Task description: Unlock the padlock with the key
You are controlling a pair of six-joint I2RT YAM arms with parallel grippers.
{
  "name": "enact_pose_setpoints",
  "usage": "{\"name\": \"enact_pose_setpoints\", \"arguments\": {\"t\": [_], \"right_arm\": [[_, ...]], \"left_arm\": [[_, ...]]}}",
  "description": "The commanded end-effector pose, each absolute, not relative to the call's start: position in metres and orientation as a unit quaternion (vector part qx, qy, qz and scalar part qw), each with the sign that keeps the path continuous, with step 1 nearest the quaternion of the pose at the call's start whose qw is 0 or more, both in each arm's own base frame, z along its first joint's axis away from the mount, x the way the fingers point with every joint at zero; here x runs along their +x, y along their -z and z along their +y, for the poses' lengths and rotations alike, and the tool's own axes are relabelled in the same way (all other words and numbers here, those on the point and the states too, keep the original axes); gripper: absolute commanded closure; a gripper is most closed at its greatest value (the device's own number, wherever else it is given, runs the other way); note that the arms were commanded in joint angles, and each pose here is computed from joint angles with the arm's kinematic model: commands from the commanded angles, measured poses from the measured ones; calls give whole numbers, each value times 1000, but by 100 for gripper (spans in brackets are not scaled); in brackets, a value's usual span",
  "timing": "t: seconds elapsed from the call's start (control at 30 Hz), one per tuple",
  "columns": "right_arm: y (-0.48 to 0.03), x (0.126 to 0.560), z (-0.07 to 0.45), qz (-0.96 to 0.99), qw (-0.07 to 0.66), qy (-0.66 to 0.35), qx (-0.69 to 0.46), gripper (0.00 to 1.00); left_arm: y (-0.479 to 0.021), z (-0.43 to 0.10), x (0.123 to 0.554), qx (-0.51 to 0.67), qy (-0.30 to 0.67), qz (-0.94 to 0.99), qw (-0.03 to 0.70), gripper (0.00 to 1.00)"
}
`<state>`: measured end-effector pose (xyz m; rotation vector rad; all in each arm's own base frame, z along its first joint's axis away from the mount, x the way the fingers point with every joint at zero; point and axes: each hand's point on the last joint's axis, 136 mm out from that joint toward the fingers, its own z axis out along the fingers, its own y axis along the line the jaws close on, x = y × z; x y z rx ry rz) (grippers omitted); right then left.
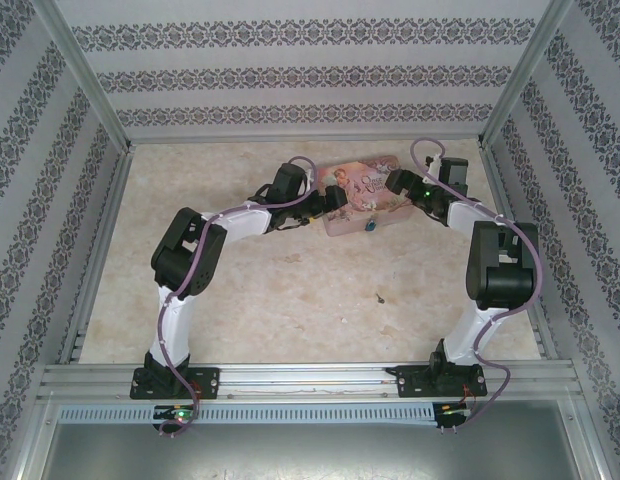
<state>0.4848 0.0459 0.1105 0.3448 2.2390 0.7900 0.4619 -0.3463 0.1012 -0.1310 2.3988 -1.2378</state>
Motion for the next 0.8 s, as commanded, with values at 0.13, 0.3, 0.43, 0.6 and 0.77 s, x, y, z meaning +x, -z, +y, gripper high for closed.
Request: {"name": "enact_pose_setpoints", "arguments": {"t": [0.13, 0.3, 0.43, 0.6, 0.77], "right_arm": [[-127, 454, 98, 864, 334, -369, 73, 6], [-131, 435, 120, 863, 323, -385, 53, 6], [-135, 416, 137, 862, 315, -395, 36, 6], [-136, 386, 163, 862, 296, -411, 14, 7], [-131, 359, 181, 867, 282, -411, 3, 7]], "left_arm": [[-127, -341, 455, -35, 458, 860, 223, 1], [-135, -328, 450, -36, 454, 860, 231, 1], [-132, -319, 442, -47, 451, 862, 229, 0], [-130, -306, 430, -58, 442, 865, 232, 1], [-128, -288, 421, -69, 429, 868, 240, 1]]}}
